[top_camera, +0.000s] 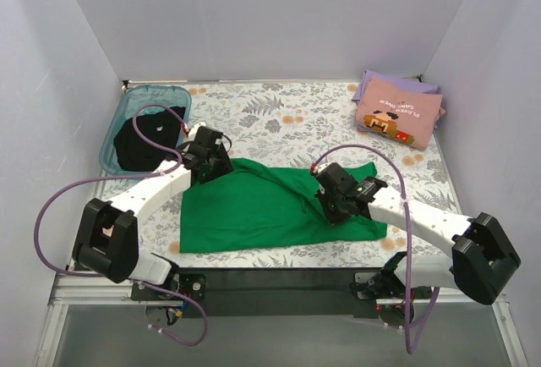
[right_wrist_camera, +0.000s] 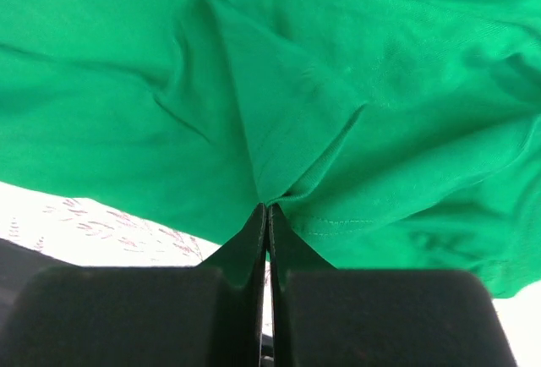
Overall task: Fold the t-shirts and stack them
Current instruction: Fold the tshirt
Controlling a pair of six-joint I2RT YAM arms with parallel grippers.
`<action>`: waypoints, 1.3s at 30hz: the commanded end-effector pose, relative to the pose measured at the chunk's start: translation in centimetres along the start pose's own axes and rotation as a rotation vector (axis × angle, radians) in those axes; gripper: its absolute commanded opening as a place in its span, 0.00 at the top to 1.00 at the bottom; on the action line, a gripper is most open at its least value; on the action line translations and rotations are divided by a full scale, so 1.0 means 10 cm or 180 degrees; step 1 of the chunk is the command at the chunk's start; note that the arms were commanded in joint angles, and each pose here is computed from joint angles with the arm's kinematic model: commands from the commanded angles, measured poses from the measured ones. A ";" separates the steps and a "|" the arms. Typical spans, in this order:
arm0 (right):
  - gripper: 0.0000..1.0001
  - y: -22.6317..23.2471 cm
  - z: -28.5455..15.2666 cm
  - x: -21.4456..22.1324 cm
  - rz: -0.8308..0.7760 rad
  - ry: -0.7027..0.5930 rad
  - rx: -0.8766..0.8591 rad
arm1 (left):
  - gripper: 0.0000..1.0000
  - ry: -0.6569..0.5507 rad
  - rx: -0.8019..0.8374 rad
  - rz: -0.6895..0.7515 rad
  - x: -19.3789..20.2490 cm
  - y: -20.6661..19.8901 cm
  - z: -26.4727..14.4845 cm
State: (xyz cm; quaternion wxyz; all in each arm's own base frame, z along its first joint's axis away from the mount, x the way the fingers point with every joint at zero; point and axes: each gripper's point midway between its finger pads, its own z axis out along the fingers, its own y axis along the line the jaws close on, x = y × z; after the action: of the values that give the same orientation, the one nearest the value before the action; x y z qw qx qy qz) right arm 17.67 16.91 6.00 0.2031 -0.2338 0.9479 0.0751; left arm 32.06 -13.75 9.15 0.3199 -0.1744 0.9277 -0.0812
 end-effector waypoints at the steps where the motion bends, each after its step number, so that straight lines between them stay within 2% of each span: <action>1: 0.99 -0.05 0.11 0.26 0.0180 0.0225 0.0247 | 0.42 -0.0043 -0.0151 -0.0114 -0.03 0.05 -0.01; 5: 0.99 -0.08 0.12 0.23 0.0223 0.0170 0.0333 | 0.39 -0.0087 -0.0655 -0.0212 -0.24 0.08 0.16; 6: 0.99 -0.08 0.10 0.17 0.0225 0.0109 0.0331 | 0.39 0.0006 -0.0936 -0.0151 -0.19 0.20 0.27; 7: 0.99 -0.07 0.07 0.13 0.0223 0.0058 0.0318 | 0.39 -0.0078 -0.0918 -0.0205 -0.37 0.07 0.29; 9: 0.99 -0.05 0.04 0.05 0.0196 -0.0021 0.0284 | 0.40 0.0057 -0.1002 -0.0169 -0.35 0.02 0.46; 11: 0.99 -0.04 0.02 0.02 0.0176 -0.0049 0.0263 | 0.40 0.0016 -0.0845 -0.0143 -0.52 -0.21 0.52; 13: 0.99 -0.05 0.02 0.02 0.0162 -0.0054 0.0266 | 0.42 0.0179 -0.0784 -0.0113 -0.46 -0.31 0.69; 17: 0.99 -0.05 0.06 0.05 0.0146 -0.0011 0.0276 | 0.45 0.0244 -0.0658 0.0089 -0.53 -0.58 0.94; 22: 0.99 -0.04 0.10 0.06 0.0125 0.0010 0.0262 | 0.46 0.0334 -0.0802 0.0419 -0.37 -0.64 1.21; 27: 0.99 -0.01 0.15 0.05 0.0093 0.0019 0.0209 | 0.46 0.0364 -0.1138 0.0540 -0.21 -0.47 1.40; 31: 0.99 -0.01 0.17 0.05 0.0071 0.0035 0.0224 | 0.50 0.0513 -0.1256 0.0608 0.02 -0.40 1.38; 35: 0.99 -0.02 0.17 0.04 0.0065 0.0035 0.0239 | 0.49 0.0642 -0.1108 0.0651 0.29 -0.41 1.16; 39: 0.99 -0.01 0.17 0.04 0.0057 0.0030 0.0227 | 0.46 0.0628 -0.1058 0.0483 0.31 -0.37 0.91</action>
State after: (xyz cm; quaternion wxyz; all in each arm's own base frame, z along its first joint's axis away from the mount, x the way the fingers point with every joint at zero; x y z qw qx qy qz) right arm 17.14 16.11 3.52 0.1869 -0.2160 0.9578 0.0331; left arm 40.63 -19.64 1.96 0.2515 -0.1514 0.9539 0.0622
